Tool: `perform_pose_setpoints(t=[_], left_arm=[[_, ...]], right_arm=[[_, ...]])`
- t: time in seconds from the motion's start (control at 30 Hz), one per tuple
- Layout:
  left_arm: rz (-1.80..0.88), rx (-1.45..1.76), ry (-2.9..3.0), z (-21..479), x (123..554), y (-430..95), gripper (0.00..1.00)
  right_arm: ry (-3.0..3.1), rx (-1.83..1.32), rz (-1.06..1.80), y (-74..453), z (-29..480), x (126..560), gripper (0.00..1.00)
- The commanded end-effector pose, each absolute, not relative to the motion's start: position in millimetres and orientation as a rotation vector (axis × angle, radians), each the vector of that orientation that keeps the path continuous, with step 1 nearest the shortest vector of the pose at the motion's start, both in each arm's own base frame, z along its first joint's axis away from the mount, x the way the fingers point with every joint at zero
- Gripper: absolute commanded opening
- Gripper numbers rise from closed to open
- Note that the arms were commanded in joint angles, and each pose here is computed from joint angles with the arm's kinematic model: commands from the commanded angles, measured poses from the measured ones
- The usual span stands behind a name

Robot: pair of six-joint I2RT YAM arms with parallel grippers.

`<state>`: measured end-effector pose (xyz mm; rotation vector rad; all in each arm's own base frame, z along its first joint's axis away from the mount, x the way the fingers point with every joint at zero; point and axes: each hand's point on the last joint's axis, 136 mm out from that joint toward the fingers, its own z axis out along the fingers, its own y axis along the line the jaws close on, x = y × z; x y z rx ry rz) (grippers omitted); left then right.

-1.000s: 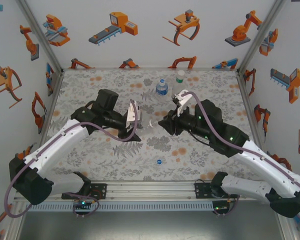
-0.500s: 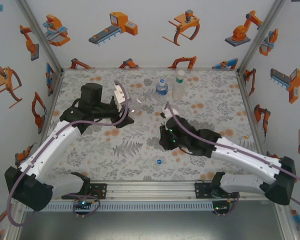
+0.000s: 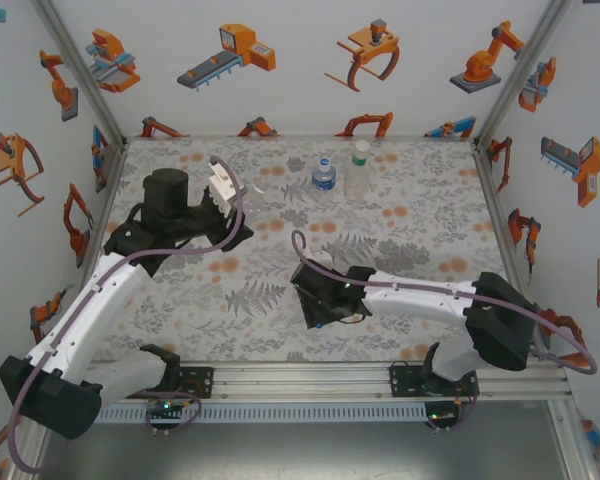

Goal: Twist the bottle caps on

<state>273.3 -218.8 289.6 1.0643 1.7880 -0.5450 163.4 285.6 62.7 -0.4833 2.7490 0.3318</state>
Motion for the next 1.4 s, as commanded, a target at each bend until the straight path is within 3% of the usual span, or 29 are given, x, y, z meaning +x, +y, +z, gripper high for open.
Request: perform_pose_setpoints(t=[0.0, 0.73, 1.37], left_arm=[[-0.547, 1.042, 1.779, 288.8, 278.2, -218.6, 0.0], [-0.602, 1.06, 1.764, 290.4, 273.9, -223.3, 0.0], [-0.62, 1.063, 1.755, 292.4, 272.0, -224.5, 0.0]], right_arm=[[2.757, -0.425, 0.331, 291.1, 63.0, 166.8, 0.48], [2.792, -0.429, 0.234, 292.7, 43.0, 171.3, 0.39], [2.795, -0.44, 0.201, 294.8, 38.7, 174.7, 0.4]])
